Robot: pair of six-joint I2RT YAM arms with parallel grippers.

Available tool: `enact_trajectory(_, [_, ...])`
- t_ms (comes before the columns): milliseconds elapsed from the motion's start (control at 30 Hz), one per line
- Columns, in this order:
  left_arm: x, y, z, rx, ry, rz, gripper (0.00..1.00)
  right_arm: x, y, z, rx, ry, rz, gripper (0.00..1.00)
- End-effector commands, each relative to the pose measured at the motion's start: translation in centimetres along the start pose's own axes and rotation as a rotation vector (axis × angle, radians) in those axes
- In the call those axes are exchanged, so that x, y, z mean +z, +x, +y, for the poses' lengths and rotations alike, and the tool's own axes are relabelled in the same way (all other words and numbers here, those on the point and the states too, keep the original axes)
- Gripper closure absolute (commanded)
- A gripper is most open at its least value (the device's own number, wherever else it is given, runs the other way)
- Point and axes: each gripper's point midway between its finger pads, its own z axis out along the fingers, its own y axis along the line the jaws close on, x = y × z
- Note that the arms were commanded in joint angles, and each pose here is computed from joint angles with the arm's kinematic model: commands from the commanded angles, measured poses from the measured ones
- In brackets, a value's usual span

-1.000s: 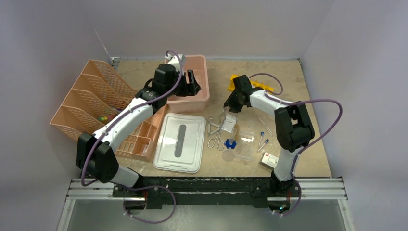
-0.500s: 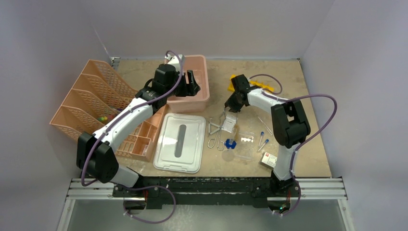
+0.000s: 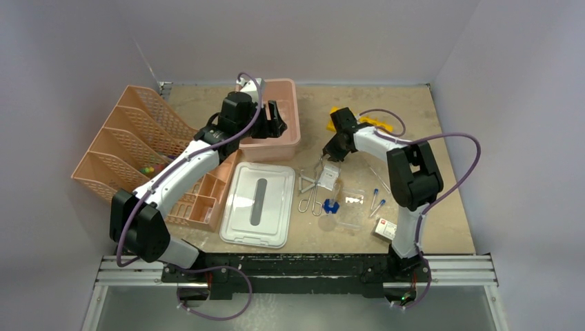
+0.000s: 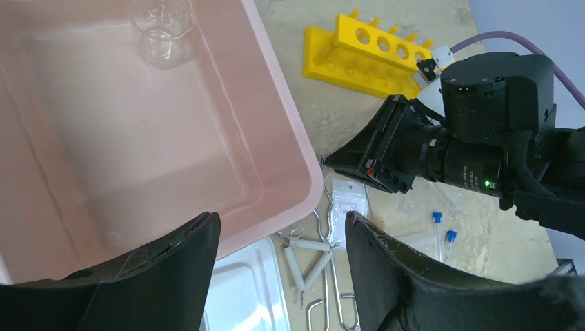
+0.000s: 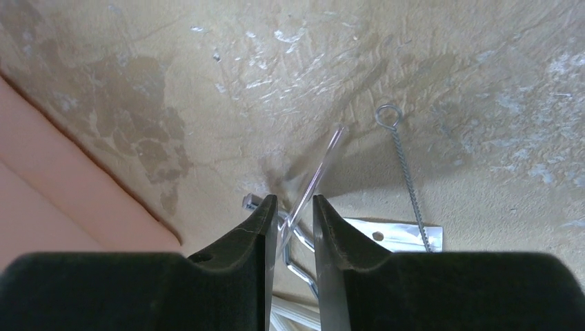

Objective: Organize the chemistry lab equipment

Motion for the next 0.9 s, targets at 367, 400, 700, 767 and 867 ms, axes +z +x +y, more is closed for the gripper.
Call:
enact_trajectory(367, [-1.5,-1.2,-0.5,0.006,0.004,-0.049,0.34,1.1,-0.6,0.6,0.105,0.029,-0.035,0.82])
enact_trajectory(400, [-1.5,-1.2,-0.5,0.005,0.003,-0.049,0.34,0.9,-0.7,0.9,0.107,0.018,-0.035,0.86])
enact_trajectory(700, [-1.8,-1.3,-0.6,-0.007,0.007,-0.054,0.34,-5.4,-3.3,4.8,0.069,-0.184,-0.132,0.94])
enact_trajectory(767, [-1.6,-1.3,-0.8,-0.016,0.019,-0.053,0.34,-6.6,-3.6,5.2,0.061,-0.229,-0.153,0.94])
enact_trajectory(867, [-1.1,-1.2,-1.6,-0.043,0.054,-0.048,0.34,-8.0,-3.7,5.9,0.040,-0.284,-0.158,0.94])
